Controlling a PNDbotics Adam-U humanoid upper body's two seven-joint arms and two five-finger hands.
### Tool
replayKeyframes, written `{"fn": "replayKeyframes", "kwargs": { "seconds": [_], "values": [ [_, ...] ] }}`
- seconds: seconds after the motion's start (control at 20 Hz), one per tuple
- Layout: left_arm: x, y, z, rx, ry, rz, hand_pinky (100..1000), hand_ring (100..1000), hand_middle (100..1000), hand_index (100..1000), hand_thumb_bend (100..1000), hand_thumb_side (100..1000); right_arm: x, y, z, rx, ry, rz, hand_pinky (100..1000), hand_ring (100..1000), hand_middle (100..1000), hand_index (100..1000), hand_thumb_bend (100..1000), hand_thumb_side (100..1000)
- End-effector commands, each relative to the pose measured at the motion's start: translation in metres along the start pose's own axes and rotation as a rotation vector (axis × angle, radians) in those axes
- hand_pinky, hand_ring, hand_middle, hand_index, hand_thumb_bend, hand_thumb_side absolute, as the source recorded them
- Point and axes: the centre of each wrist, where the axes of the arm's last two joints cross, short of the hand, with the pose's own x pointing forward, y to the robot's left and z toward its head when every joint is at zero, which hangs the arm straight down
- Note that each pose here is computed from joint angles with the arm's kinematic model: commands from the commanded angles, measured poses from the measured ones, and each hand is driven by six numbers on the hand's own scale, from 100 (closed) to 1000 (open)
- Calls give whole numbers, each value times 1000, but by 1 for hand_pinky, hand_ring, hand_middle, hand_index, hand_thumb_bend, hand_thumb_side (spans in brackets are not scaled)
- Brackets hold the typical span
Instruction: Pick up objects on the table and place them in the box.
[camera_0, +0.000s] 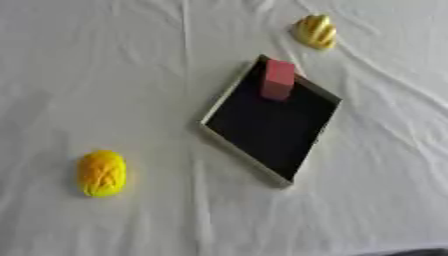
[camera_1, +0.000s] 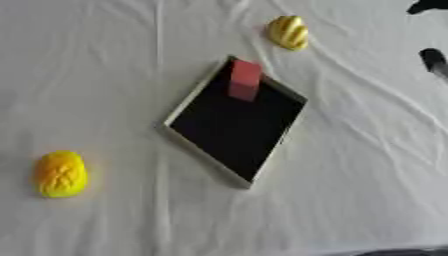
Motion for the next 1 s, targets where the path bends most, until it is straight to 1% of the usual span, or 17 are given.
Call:
{"fn": "replayKeyframes", "kwargs": {
  "seconds": [0.05,0.45,0.5,0.6,0.7,0.9,1.0],
  "values": [
    [6,4,-9,-21,-40,-7,770,776,707,903,100,406,7,-15,-3,38,-15,95,982,1000,870,934,100,306],
    [7,1,-11,-26,-43,13,769,776,706,903,100,410,11,-1,-18,52,-27,174,991,1000,862,935,100,282],
    [7,0,-11,-27,-44,15,769,776,706,903,100,410,11,0,-20,54,-29,189,992,1000,862,935,100,280],
    [7,0,-11,-28,-44,20,769,776,706,902,100,413,12,7,-25,61,-32,246,994,1000,857,936,100,276],
    [7,-1,-11,-31,-45,25,768,775,705,904,100,418,12,12,-30,57,-37,278,995,1000,852,941,100,272],
    [8,-2,-13,-32,-48,33,768,775,705,904,100,418,10,17,-36,45,-34,293,998,1000,856,949,100,268],
    [8,-3,-14,-37,-50,37,768,775,705,904,100,423,8,18,-38,31,-27,290,1000,1000,851,949,100,251]
  ]
}}
